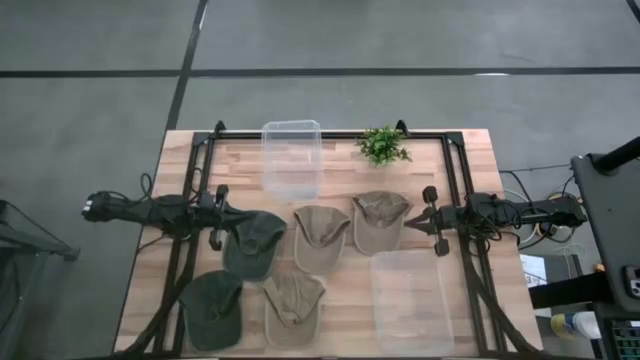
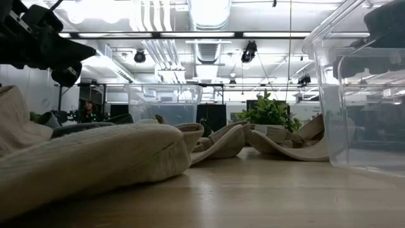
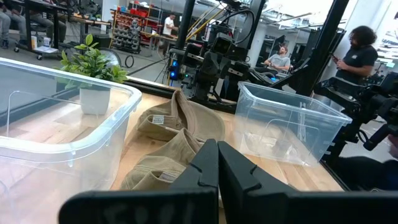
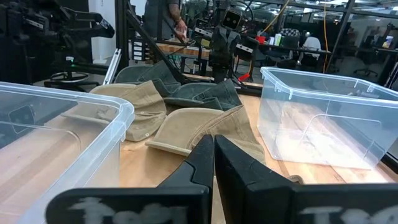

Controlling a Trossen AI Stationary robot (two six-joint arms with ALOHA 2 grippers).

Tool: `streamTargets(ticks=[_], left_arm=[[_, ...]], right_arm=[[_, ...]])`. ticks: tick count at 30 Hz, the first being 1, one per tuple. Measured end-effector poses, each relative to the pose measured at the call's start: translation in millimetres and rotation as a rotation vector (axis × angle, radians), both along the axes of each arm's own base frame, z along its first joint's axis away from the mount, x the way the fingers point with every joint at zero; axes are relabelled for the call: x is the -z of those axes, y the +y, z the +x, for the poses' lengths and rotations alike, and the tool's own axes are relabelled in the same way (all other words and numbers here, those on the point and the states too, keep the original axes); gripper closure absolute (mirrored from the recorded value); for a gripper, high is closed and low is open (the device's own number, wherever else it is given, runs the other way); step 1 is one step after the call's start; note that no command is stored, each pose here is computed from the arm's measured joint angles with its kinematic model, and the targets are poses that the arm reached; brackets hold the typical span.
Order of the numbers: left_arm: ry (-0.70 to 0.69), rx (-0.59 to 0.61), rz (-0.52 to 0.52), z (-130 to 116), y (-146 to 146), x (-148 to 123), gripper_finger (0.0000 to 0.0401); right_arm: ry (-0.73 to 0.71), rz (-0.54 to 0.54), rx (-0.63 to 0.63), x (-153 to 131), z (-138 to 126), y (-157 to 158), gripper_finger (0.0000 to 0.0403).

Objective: Pick & Place hat

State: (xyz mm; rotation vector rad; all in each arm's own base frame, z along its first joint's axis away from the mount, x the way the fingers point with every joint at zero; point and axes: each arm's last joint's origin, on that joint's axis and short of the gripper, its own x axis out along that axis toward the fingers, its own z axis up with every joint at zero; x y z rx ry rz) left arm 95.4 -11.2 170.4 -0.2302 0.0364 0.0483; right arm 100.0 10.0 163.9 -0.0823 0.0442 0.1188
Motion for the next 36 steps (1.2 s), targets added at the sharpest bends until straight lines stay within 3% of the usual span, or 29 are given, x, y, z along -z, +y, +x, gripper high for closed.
streamTargets(ticks=[14,18,24,28,32,36], left_arm=[[0.0,0.0,0.0,0.0,0.0,0.0,0.0401],[0.0,0.0,0.0,0.0,0.0,0.0,0.0401],[0.0,0.0,0.0,0.0,0.0,0.1,0.0401],[0.0,0.0,0.0,0.0,0.0,0.0,0.0401],[0.0,0.0,0.0,0.0,0.0,0.0,0.0401],[0.0,0.0,0.0,0.0,0.0,0.0,0.0401]], right_arm=[[-0.031,-0.018,-0.001,-2.8,0.1,0.0,0.0394],[-0.042,0.145,0.002,-5.7,0.1,0.1,0.0394],[-0.159,0.221,0.016,-17.6,-0.6,-0.8,0.0394],[-0.192,0.412,0.003,-22.9,-1.2,-1.1,0.0394],[-0.205,0.559,0.107,-22.9,-0.8,-4.5,0.0394],[-0.163,0.753,0.133,-24.6,2.8,-5.0,0.0378]])
